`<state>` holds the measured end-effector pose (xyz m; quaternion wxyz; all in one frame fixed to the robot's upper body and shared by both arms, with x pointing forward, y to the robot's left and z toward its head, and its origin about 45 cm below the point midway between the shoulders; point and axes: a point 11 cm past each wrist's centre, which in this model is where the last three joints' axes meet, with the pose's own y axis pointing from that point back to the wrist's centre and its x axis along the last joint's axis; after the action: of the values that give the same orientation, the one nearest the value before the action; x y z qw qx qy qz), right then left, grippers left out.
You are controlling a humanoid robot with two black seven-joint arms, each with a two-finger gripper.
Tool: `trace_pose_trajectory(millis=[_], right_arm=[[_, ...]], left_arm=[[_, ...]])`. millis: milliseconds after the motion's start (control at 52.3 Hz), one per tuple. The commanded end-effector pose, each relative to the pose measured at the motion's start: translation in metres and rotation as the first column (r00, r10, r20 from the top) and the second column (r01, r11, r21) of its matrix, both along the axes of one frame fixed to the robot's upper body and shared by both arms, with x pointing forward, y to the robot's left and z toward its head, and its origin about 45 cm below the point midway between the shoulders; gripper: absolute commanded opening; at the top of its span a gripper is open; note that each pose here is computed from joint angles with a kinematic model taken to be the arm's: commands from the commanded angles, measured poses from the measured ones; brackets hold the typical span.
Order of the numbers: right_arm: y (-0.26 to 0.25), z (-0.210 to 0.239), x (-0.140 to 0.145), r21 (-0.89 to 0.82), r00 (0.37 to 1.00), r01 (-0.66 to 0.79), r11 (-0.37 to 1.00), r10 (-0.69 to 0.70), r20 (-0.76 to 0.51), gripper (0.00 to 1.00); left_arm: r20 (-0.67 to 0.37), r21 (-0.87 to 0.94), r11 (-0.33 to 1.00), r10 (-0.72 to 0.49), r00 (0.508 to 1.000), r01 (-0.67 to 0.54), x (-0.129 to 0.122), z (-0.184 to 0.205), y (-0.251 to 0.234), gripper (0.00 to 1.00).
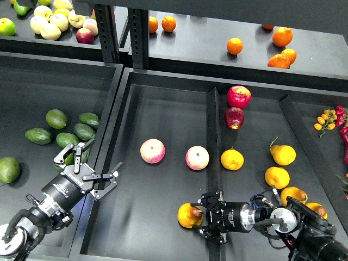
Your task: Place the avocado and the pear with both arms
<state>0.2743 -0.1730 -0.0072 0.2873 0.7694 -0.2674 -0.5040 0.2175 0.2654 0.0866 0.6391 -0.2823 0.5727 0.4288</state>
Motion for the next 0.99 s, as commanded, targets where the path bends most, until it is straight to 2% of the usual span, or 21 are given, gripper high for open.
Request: trace_pose_trajectory(millis=[0,210,401,764,975], right_arm=[[0.0,0.0,0.0,0.001,1.0,0.001,1.0,-0.001,-0.001,0.54],[0.001,0.0,0.0,0.003,1.0,0.001,1.0,-0.001,-0.001,0.45],[0.003,0.002,0.001,0.02,1.0,0.012,1.0,-0.012,-0.001,0.23],[0.013,0.013,0.006,0.085,0.999,0.031,0.996,-0.032,0.008,0.21],[0.016,0.038,0.029,0.145,0.997,0.047,0.988,-0.055,0.052,0.21]], left_arm=[[0.0,0.0,1.0,0.0,1.0,0.0,-0.001,0.0,0.0,0.99],[-0.002,0.0,1.0,0.0,1.0,0.0,-0.001,0.0,0.0,0.99],[-0.002,0.0,1.0,0.0,1.0,0.0,-0.001,0.0,0.0,0.99],[-0.005,0.0,1.0,0.001,1.0,-0.001,-0.002,-0.001,0.0,0.99],[-0.006,0.0,1.0,0.001,1.0,-0.001,-0.003,-0.001,0.0,0.99]])
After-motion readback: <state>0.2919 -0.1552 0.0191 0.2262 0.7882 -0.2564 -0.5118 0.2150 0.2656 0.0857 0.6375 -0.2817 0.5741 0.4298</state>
